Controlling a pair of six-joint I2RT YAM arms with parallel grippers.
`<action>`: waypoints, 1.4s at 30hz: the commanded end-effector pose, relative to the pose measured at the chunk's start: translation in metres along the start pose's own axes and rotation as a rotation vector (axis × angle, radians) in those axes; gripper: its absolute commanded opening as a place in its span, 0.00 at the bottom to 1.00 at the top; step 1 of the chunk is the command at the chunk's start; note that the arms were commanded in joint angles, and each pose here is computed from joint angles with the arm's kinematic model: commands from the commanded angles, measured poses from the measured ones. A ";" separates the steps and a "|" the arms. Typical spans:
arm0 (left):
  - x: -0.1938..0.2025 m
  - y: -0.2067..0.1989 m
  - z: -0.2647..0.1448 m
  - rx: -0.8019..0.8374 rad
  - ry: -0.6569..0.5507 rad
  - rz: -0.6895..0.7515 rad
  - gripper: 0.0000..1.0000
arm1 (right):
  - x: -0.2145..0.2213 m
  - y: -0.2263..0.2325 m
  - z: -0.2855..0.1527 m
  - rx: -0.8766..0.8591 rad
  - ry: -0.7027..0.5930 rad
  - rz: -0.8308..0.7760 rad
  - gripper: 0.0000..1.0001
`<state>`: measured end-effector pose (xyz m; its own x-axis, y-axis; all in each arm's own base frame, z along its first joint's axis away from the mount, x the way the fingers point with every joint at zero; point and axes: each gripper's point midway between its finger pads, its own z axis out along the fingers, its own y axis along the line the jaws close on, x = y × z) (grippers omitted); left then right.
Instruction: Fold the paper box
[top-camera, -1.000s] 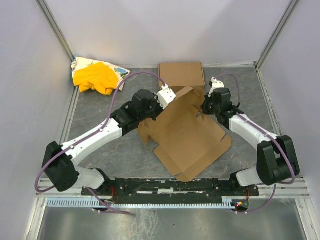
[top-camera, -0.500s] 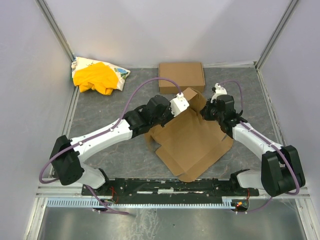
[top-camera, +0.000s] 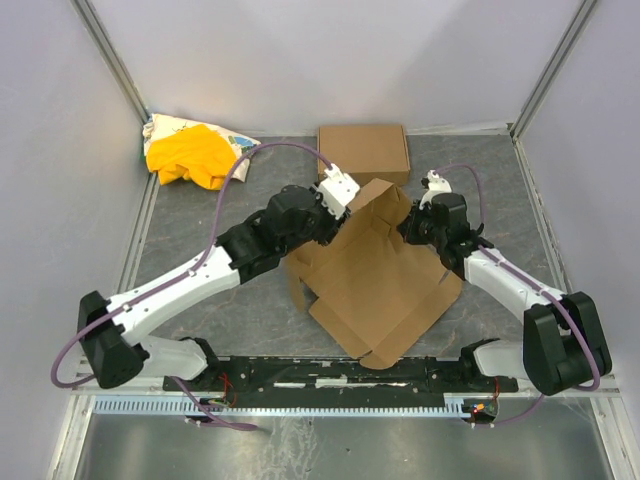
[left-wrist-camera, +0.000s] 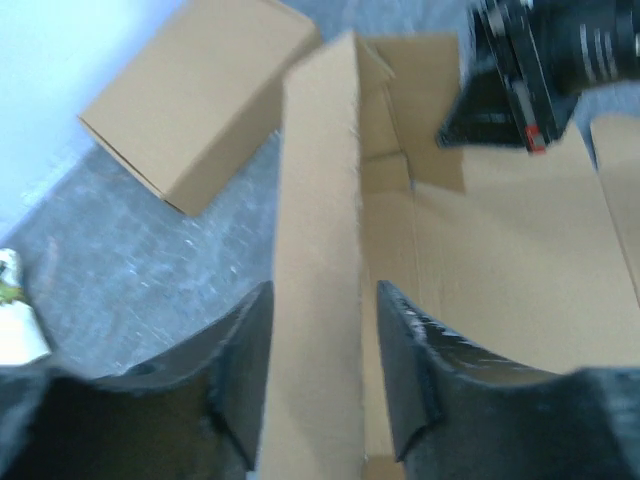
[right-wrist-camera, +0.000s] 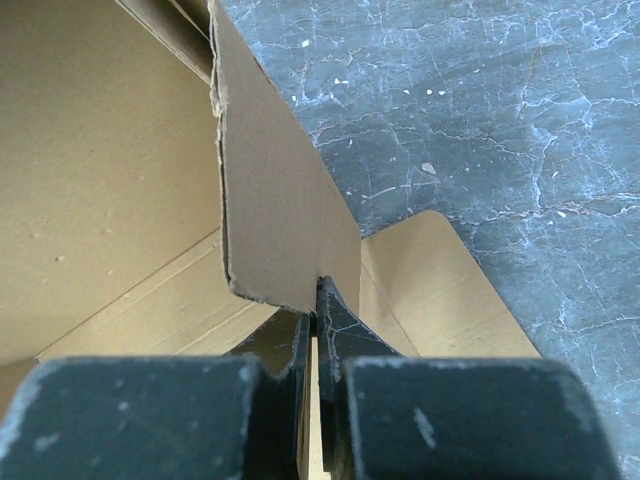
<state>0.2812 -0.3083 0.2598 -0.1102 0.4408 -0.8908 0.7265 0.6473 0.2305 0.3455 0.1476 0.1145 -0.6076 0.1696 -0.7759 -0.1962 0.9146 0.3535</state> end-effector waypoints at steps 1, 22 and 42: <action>-0.054 0.034 -0.032 -0.162 -0.223 -0.106 0.57 | -0.012 0.013 -0.005 -0.052 -0.053 -0.004 0.04; 0.019 0.054 0.004 -0.298 -0.067 -0.084 0.63 | 0.016 0.050 -0.040 -0.053 -0.034 -0.099 0.04; 0.027 0.096 -0.042 -0.548 -0.213 -0.150 0.60 | 0.037 0.058 -0.039 -0.024 0.014 -0.183 0.04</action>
<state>0.3135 -0.2281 0.2227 -0.1201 0.3733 -0.9199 0.3880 0.8706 0.3026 0.2749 0.1927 0.1199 -0.5996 -0.0060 -0.8003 -0.3245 0.9159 0.2363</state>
